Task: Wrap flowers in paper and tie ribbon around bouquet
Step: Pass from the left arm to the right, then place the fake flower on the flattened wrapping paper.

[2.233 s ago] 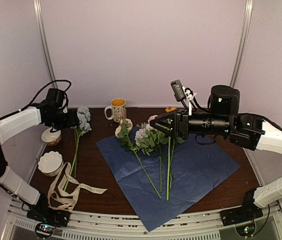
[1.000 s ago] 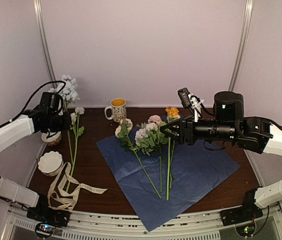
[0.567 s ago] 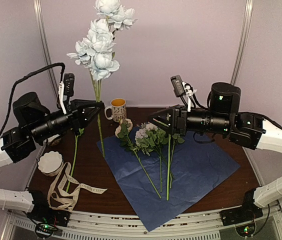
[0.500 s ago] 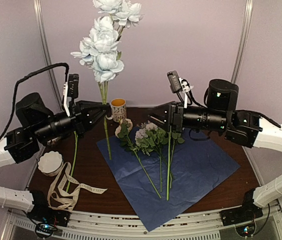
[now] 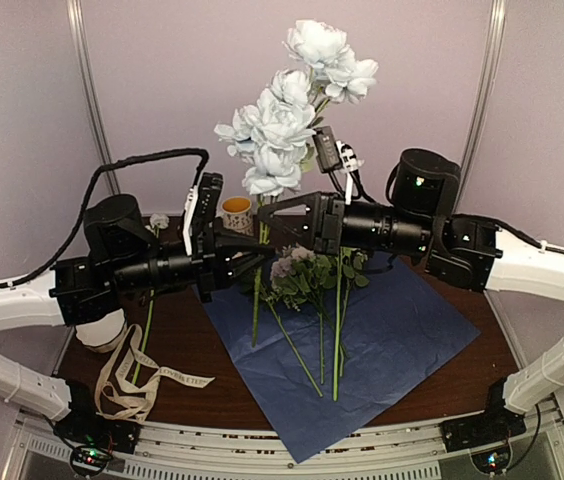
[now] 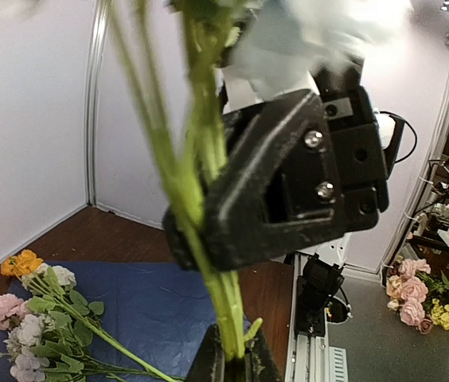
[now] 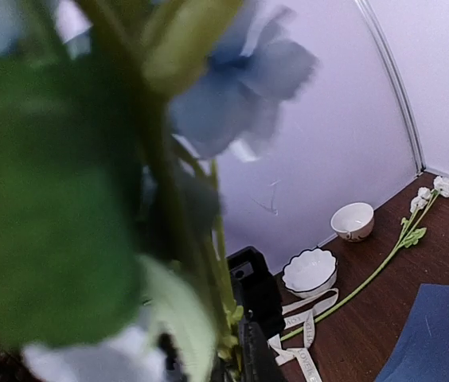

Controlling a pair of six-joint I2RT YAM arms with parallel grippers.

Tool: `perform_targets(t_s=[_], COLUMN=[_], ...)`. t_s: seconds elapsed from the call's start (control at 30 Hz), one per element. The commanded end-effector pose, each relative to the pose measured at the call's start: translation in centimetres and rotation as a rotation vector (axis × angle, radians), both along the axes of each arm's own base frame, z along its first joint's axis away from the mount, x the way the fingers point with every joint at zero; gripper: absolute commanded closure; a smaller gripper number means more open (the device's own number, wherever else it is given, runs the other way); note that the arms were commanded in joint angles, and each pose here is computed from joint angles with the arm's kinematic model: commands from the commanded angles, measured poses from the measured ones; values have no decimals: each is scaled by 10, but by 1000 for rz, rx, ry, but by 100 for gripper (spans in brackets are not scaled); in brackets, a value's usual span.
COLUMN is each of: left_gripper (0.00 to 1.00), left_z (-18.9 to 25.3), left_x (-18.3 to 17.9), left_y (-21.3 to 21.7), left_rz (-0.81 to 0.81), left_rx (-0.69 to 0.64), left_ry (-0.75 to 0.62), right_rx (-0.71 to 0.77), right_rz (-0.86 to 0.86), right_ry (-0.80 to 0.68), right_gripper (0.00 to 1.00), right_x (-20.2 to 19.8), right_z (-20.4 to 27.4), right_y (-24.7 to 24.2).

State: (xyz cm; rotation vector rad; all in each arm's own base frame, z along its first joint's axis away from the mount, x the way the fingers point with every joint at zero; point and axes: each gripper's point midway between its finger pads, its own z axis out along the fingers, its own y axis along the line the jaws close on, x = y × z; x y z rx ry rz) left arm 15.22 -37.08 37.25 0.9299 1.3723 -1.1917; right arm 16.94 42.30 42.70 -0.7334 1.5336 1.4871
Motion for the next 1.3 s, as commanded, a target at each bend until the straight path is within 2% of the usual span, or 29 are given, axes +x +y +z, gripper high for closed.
perform_targets(t_s=[0.0, 0.13, 0.17, 0.23, 0.3, 0.33, 0.47, 0.6, 0.67, 0.8, 0.83, 0.93, 1.0, 1.1, 1.27], left_gripper=[100, 100, 86, 40, 19, 16, 14, 14, 14, 9, 9, 8, 8, 8, 12], left_z=[24, 18, 13, 5, -5, -13, -55, -119, -150, -199, -209, -234, -245, -257, -289], left_x=[-10, -7, -4, 6, 25, 34, 80, 131, 145, 159, 161, 165, 167, 175, 195], left_y=[3, 3, 3, 8, 18, 24, 46, 82, 100, 129, 136, 156, 171, 201, 263], left_rz=[-35, -15, 1, 67, 187, 242, 438, 623, 692, 779, 795, 844, 885, 970, 1107], left_rx=[-56, -34, -10, 33, 91, 129, 291, 450, 512, 528, 532, 573, 606, 654, 700], left_ry=[-65, -56, -47, -31, 1, 19, 153, 408, 516, 665, 702, 765, 784, 814, 971], right_rx=[4, -29, -50, -118, -222, -277, -450, -501, -527, -609, -643, -757, -792, -752, -664], right_rz=[-86, -150, -178, -263, -378, -412, -488, -492, -516, -571, -587, -657, -699, -732, -727], right_ry=[9, 25, 37, 71, 133, 169, 364, 474, 506, 590, 620, 644, 610, 558, 495], right_gripper=[100, 100, 100, 100, 100, 100, 100, 100, 100, 100, 96, 63, 53, 47, 47], right_x=[11, 20, 25, 41, 62, 69, 106, 129, 145, 178, 186, 197, 199, 192, 167], right_z=[9, 2, -2, -13, -38, -54, -128, -181, -200, -244, -260, -279, -273, -250, -219], right_y=[-7, -15, -18, -33, -54, -64, -102, -112, -114, -121, -124, -141, -149, -160, -169])
